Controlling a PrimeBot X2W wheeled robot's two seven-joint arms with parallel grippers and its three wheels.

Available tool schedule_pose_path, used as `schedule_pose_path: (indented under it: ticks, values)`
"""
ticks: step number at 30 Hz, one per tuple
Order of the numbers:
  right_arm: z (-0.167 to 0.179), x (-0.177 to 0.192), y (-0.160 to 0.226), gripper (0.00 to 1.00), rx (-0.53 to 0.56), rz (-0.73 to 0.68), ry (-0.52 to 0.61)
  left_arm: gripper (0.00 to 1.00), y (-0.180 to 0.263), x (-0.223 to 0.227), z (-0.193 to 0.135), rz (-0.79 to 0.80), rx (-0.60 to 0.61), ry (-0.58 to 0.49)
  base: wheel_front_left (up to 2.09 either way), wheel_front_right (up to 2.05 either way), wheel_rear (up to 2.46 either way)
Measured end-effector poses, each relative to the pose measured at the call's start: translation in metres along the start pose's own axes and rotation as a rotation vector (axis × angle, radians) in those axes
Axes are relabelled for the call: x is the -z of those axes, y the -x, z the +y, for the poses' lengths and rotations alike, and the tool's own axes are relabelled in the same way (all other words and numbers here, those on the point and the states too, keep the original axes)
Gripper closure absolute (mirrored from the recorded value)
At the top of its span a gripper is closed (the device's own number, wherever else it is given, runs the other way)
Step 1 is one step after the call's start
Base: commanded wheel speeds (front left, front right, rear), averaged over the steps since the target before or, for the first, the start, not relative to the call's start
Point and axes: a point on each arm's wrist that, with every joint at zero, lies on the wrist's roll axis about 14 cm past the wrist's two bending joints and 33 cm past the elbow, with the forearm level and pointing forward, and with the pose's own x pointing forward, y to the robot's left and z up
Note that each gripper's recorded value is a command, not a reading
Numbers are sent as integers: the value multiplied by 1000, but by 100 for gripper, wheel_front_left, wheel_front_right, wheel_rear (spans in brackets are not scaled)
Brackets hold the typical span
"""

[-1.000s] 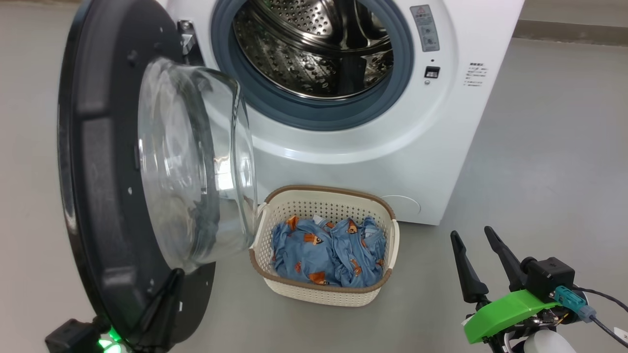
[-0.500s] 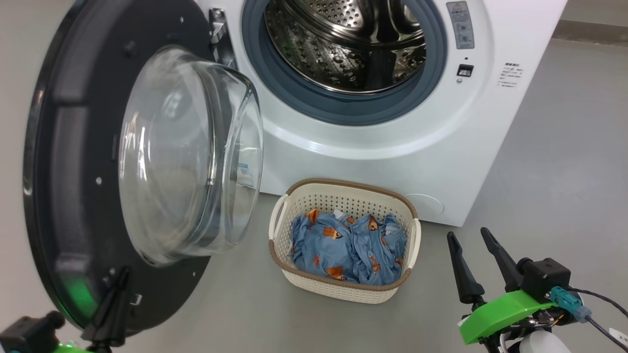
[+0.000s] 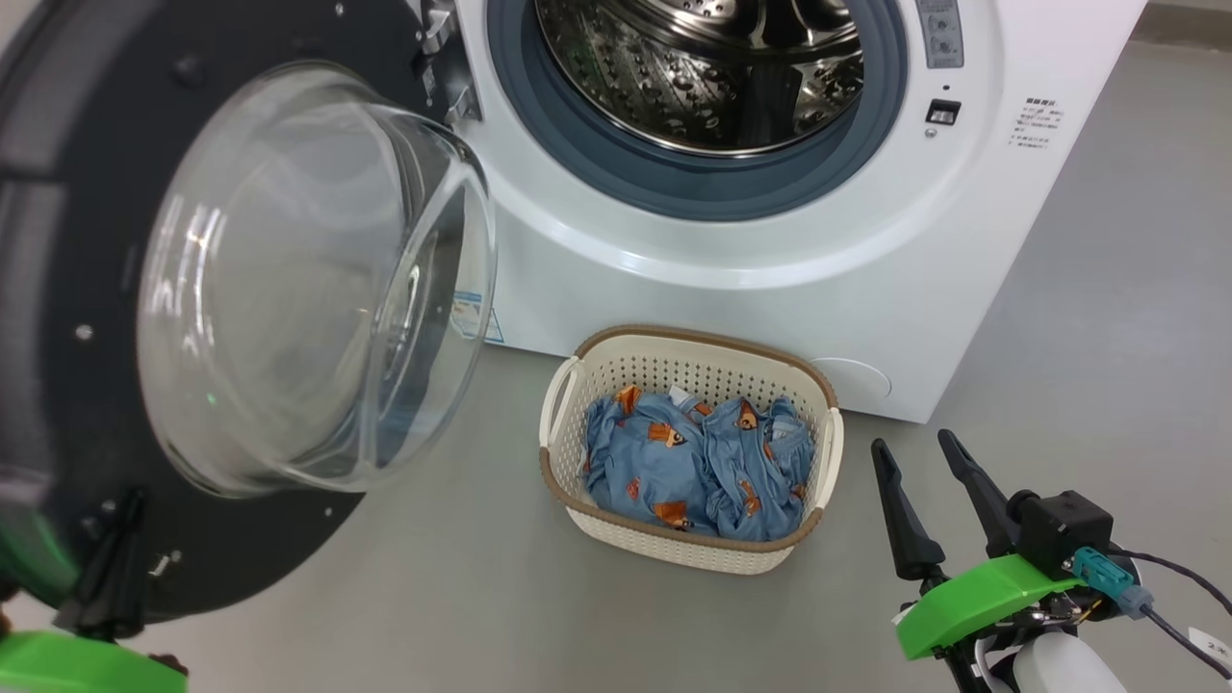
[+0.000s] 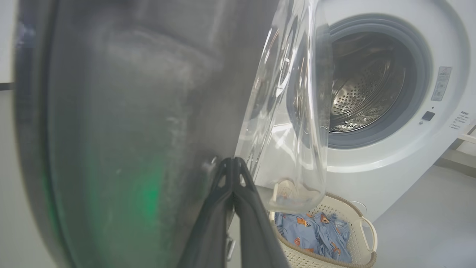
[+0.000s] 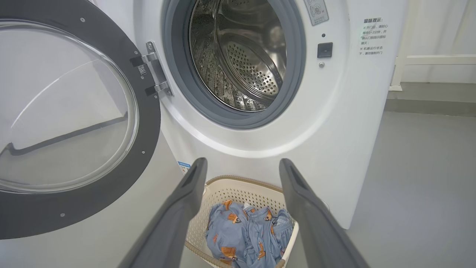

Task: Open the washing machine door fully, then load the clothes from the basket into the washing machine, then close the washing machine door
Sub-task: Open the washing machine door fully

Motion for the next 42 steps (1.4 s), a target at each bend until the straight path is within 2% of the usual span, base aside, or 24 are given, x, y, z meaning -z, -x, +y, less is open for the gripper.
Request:
schedule_pose_path:
  ticks: [5, 18, 42]
  values:
    - [-1, 1, -7, 0, -2, -1, 6, 100, -14, -10, 10, -9, -13, -12, 0, 0, 0]
    - [4, 10, -30, 0, -32, 12, -11, 100, -37, -30, 60, 16, -148, -75, 0, 0, 0]
    - [10, 36, -56, 0, -68, 60, -51, 100, -71, -58, 89, 90, -223, -213, 0, 0, 0]
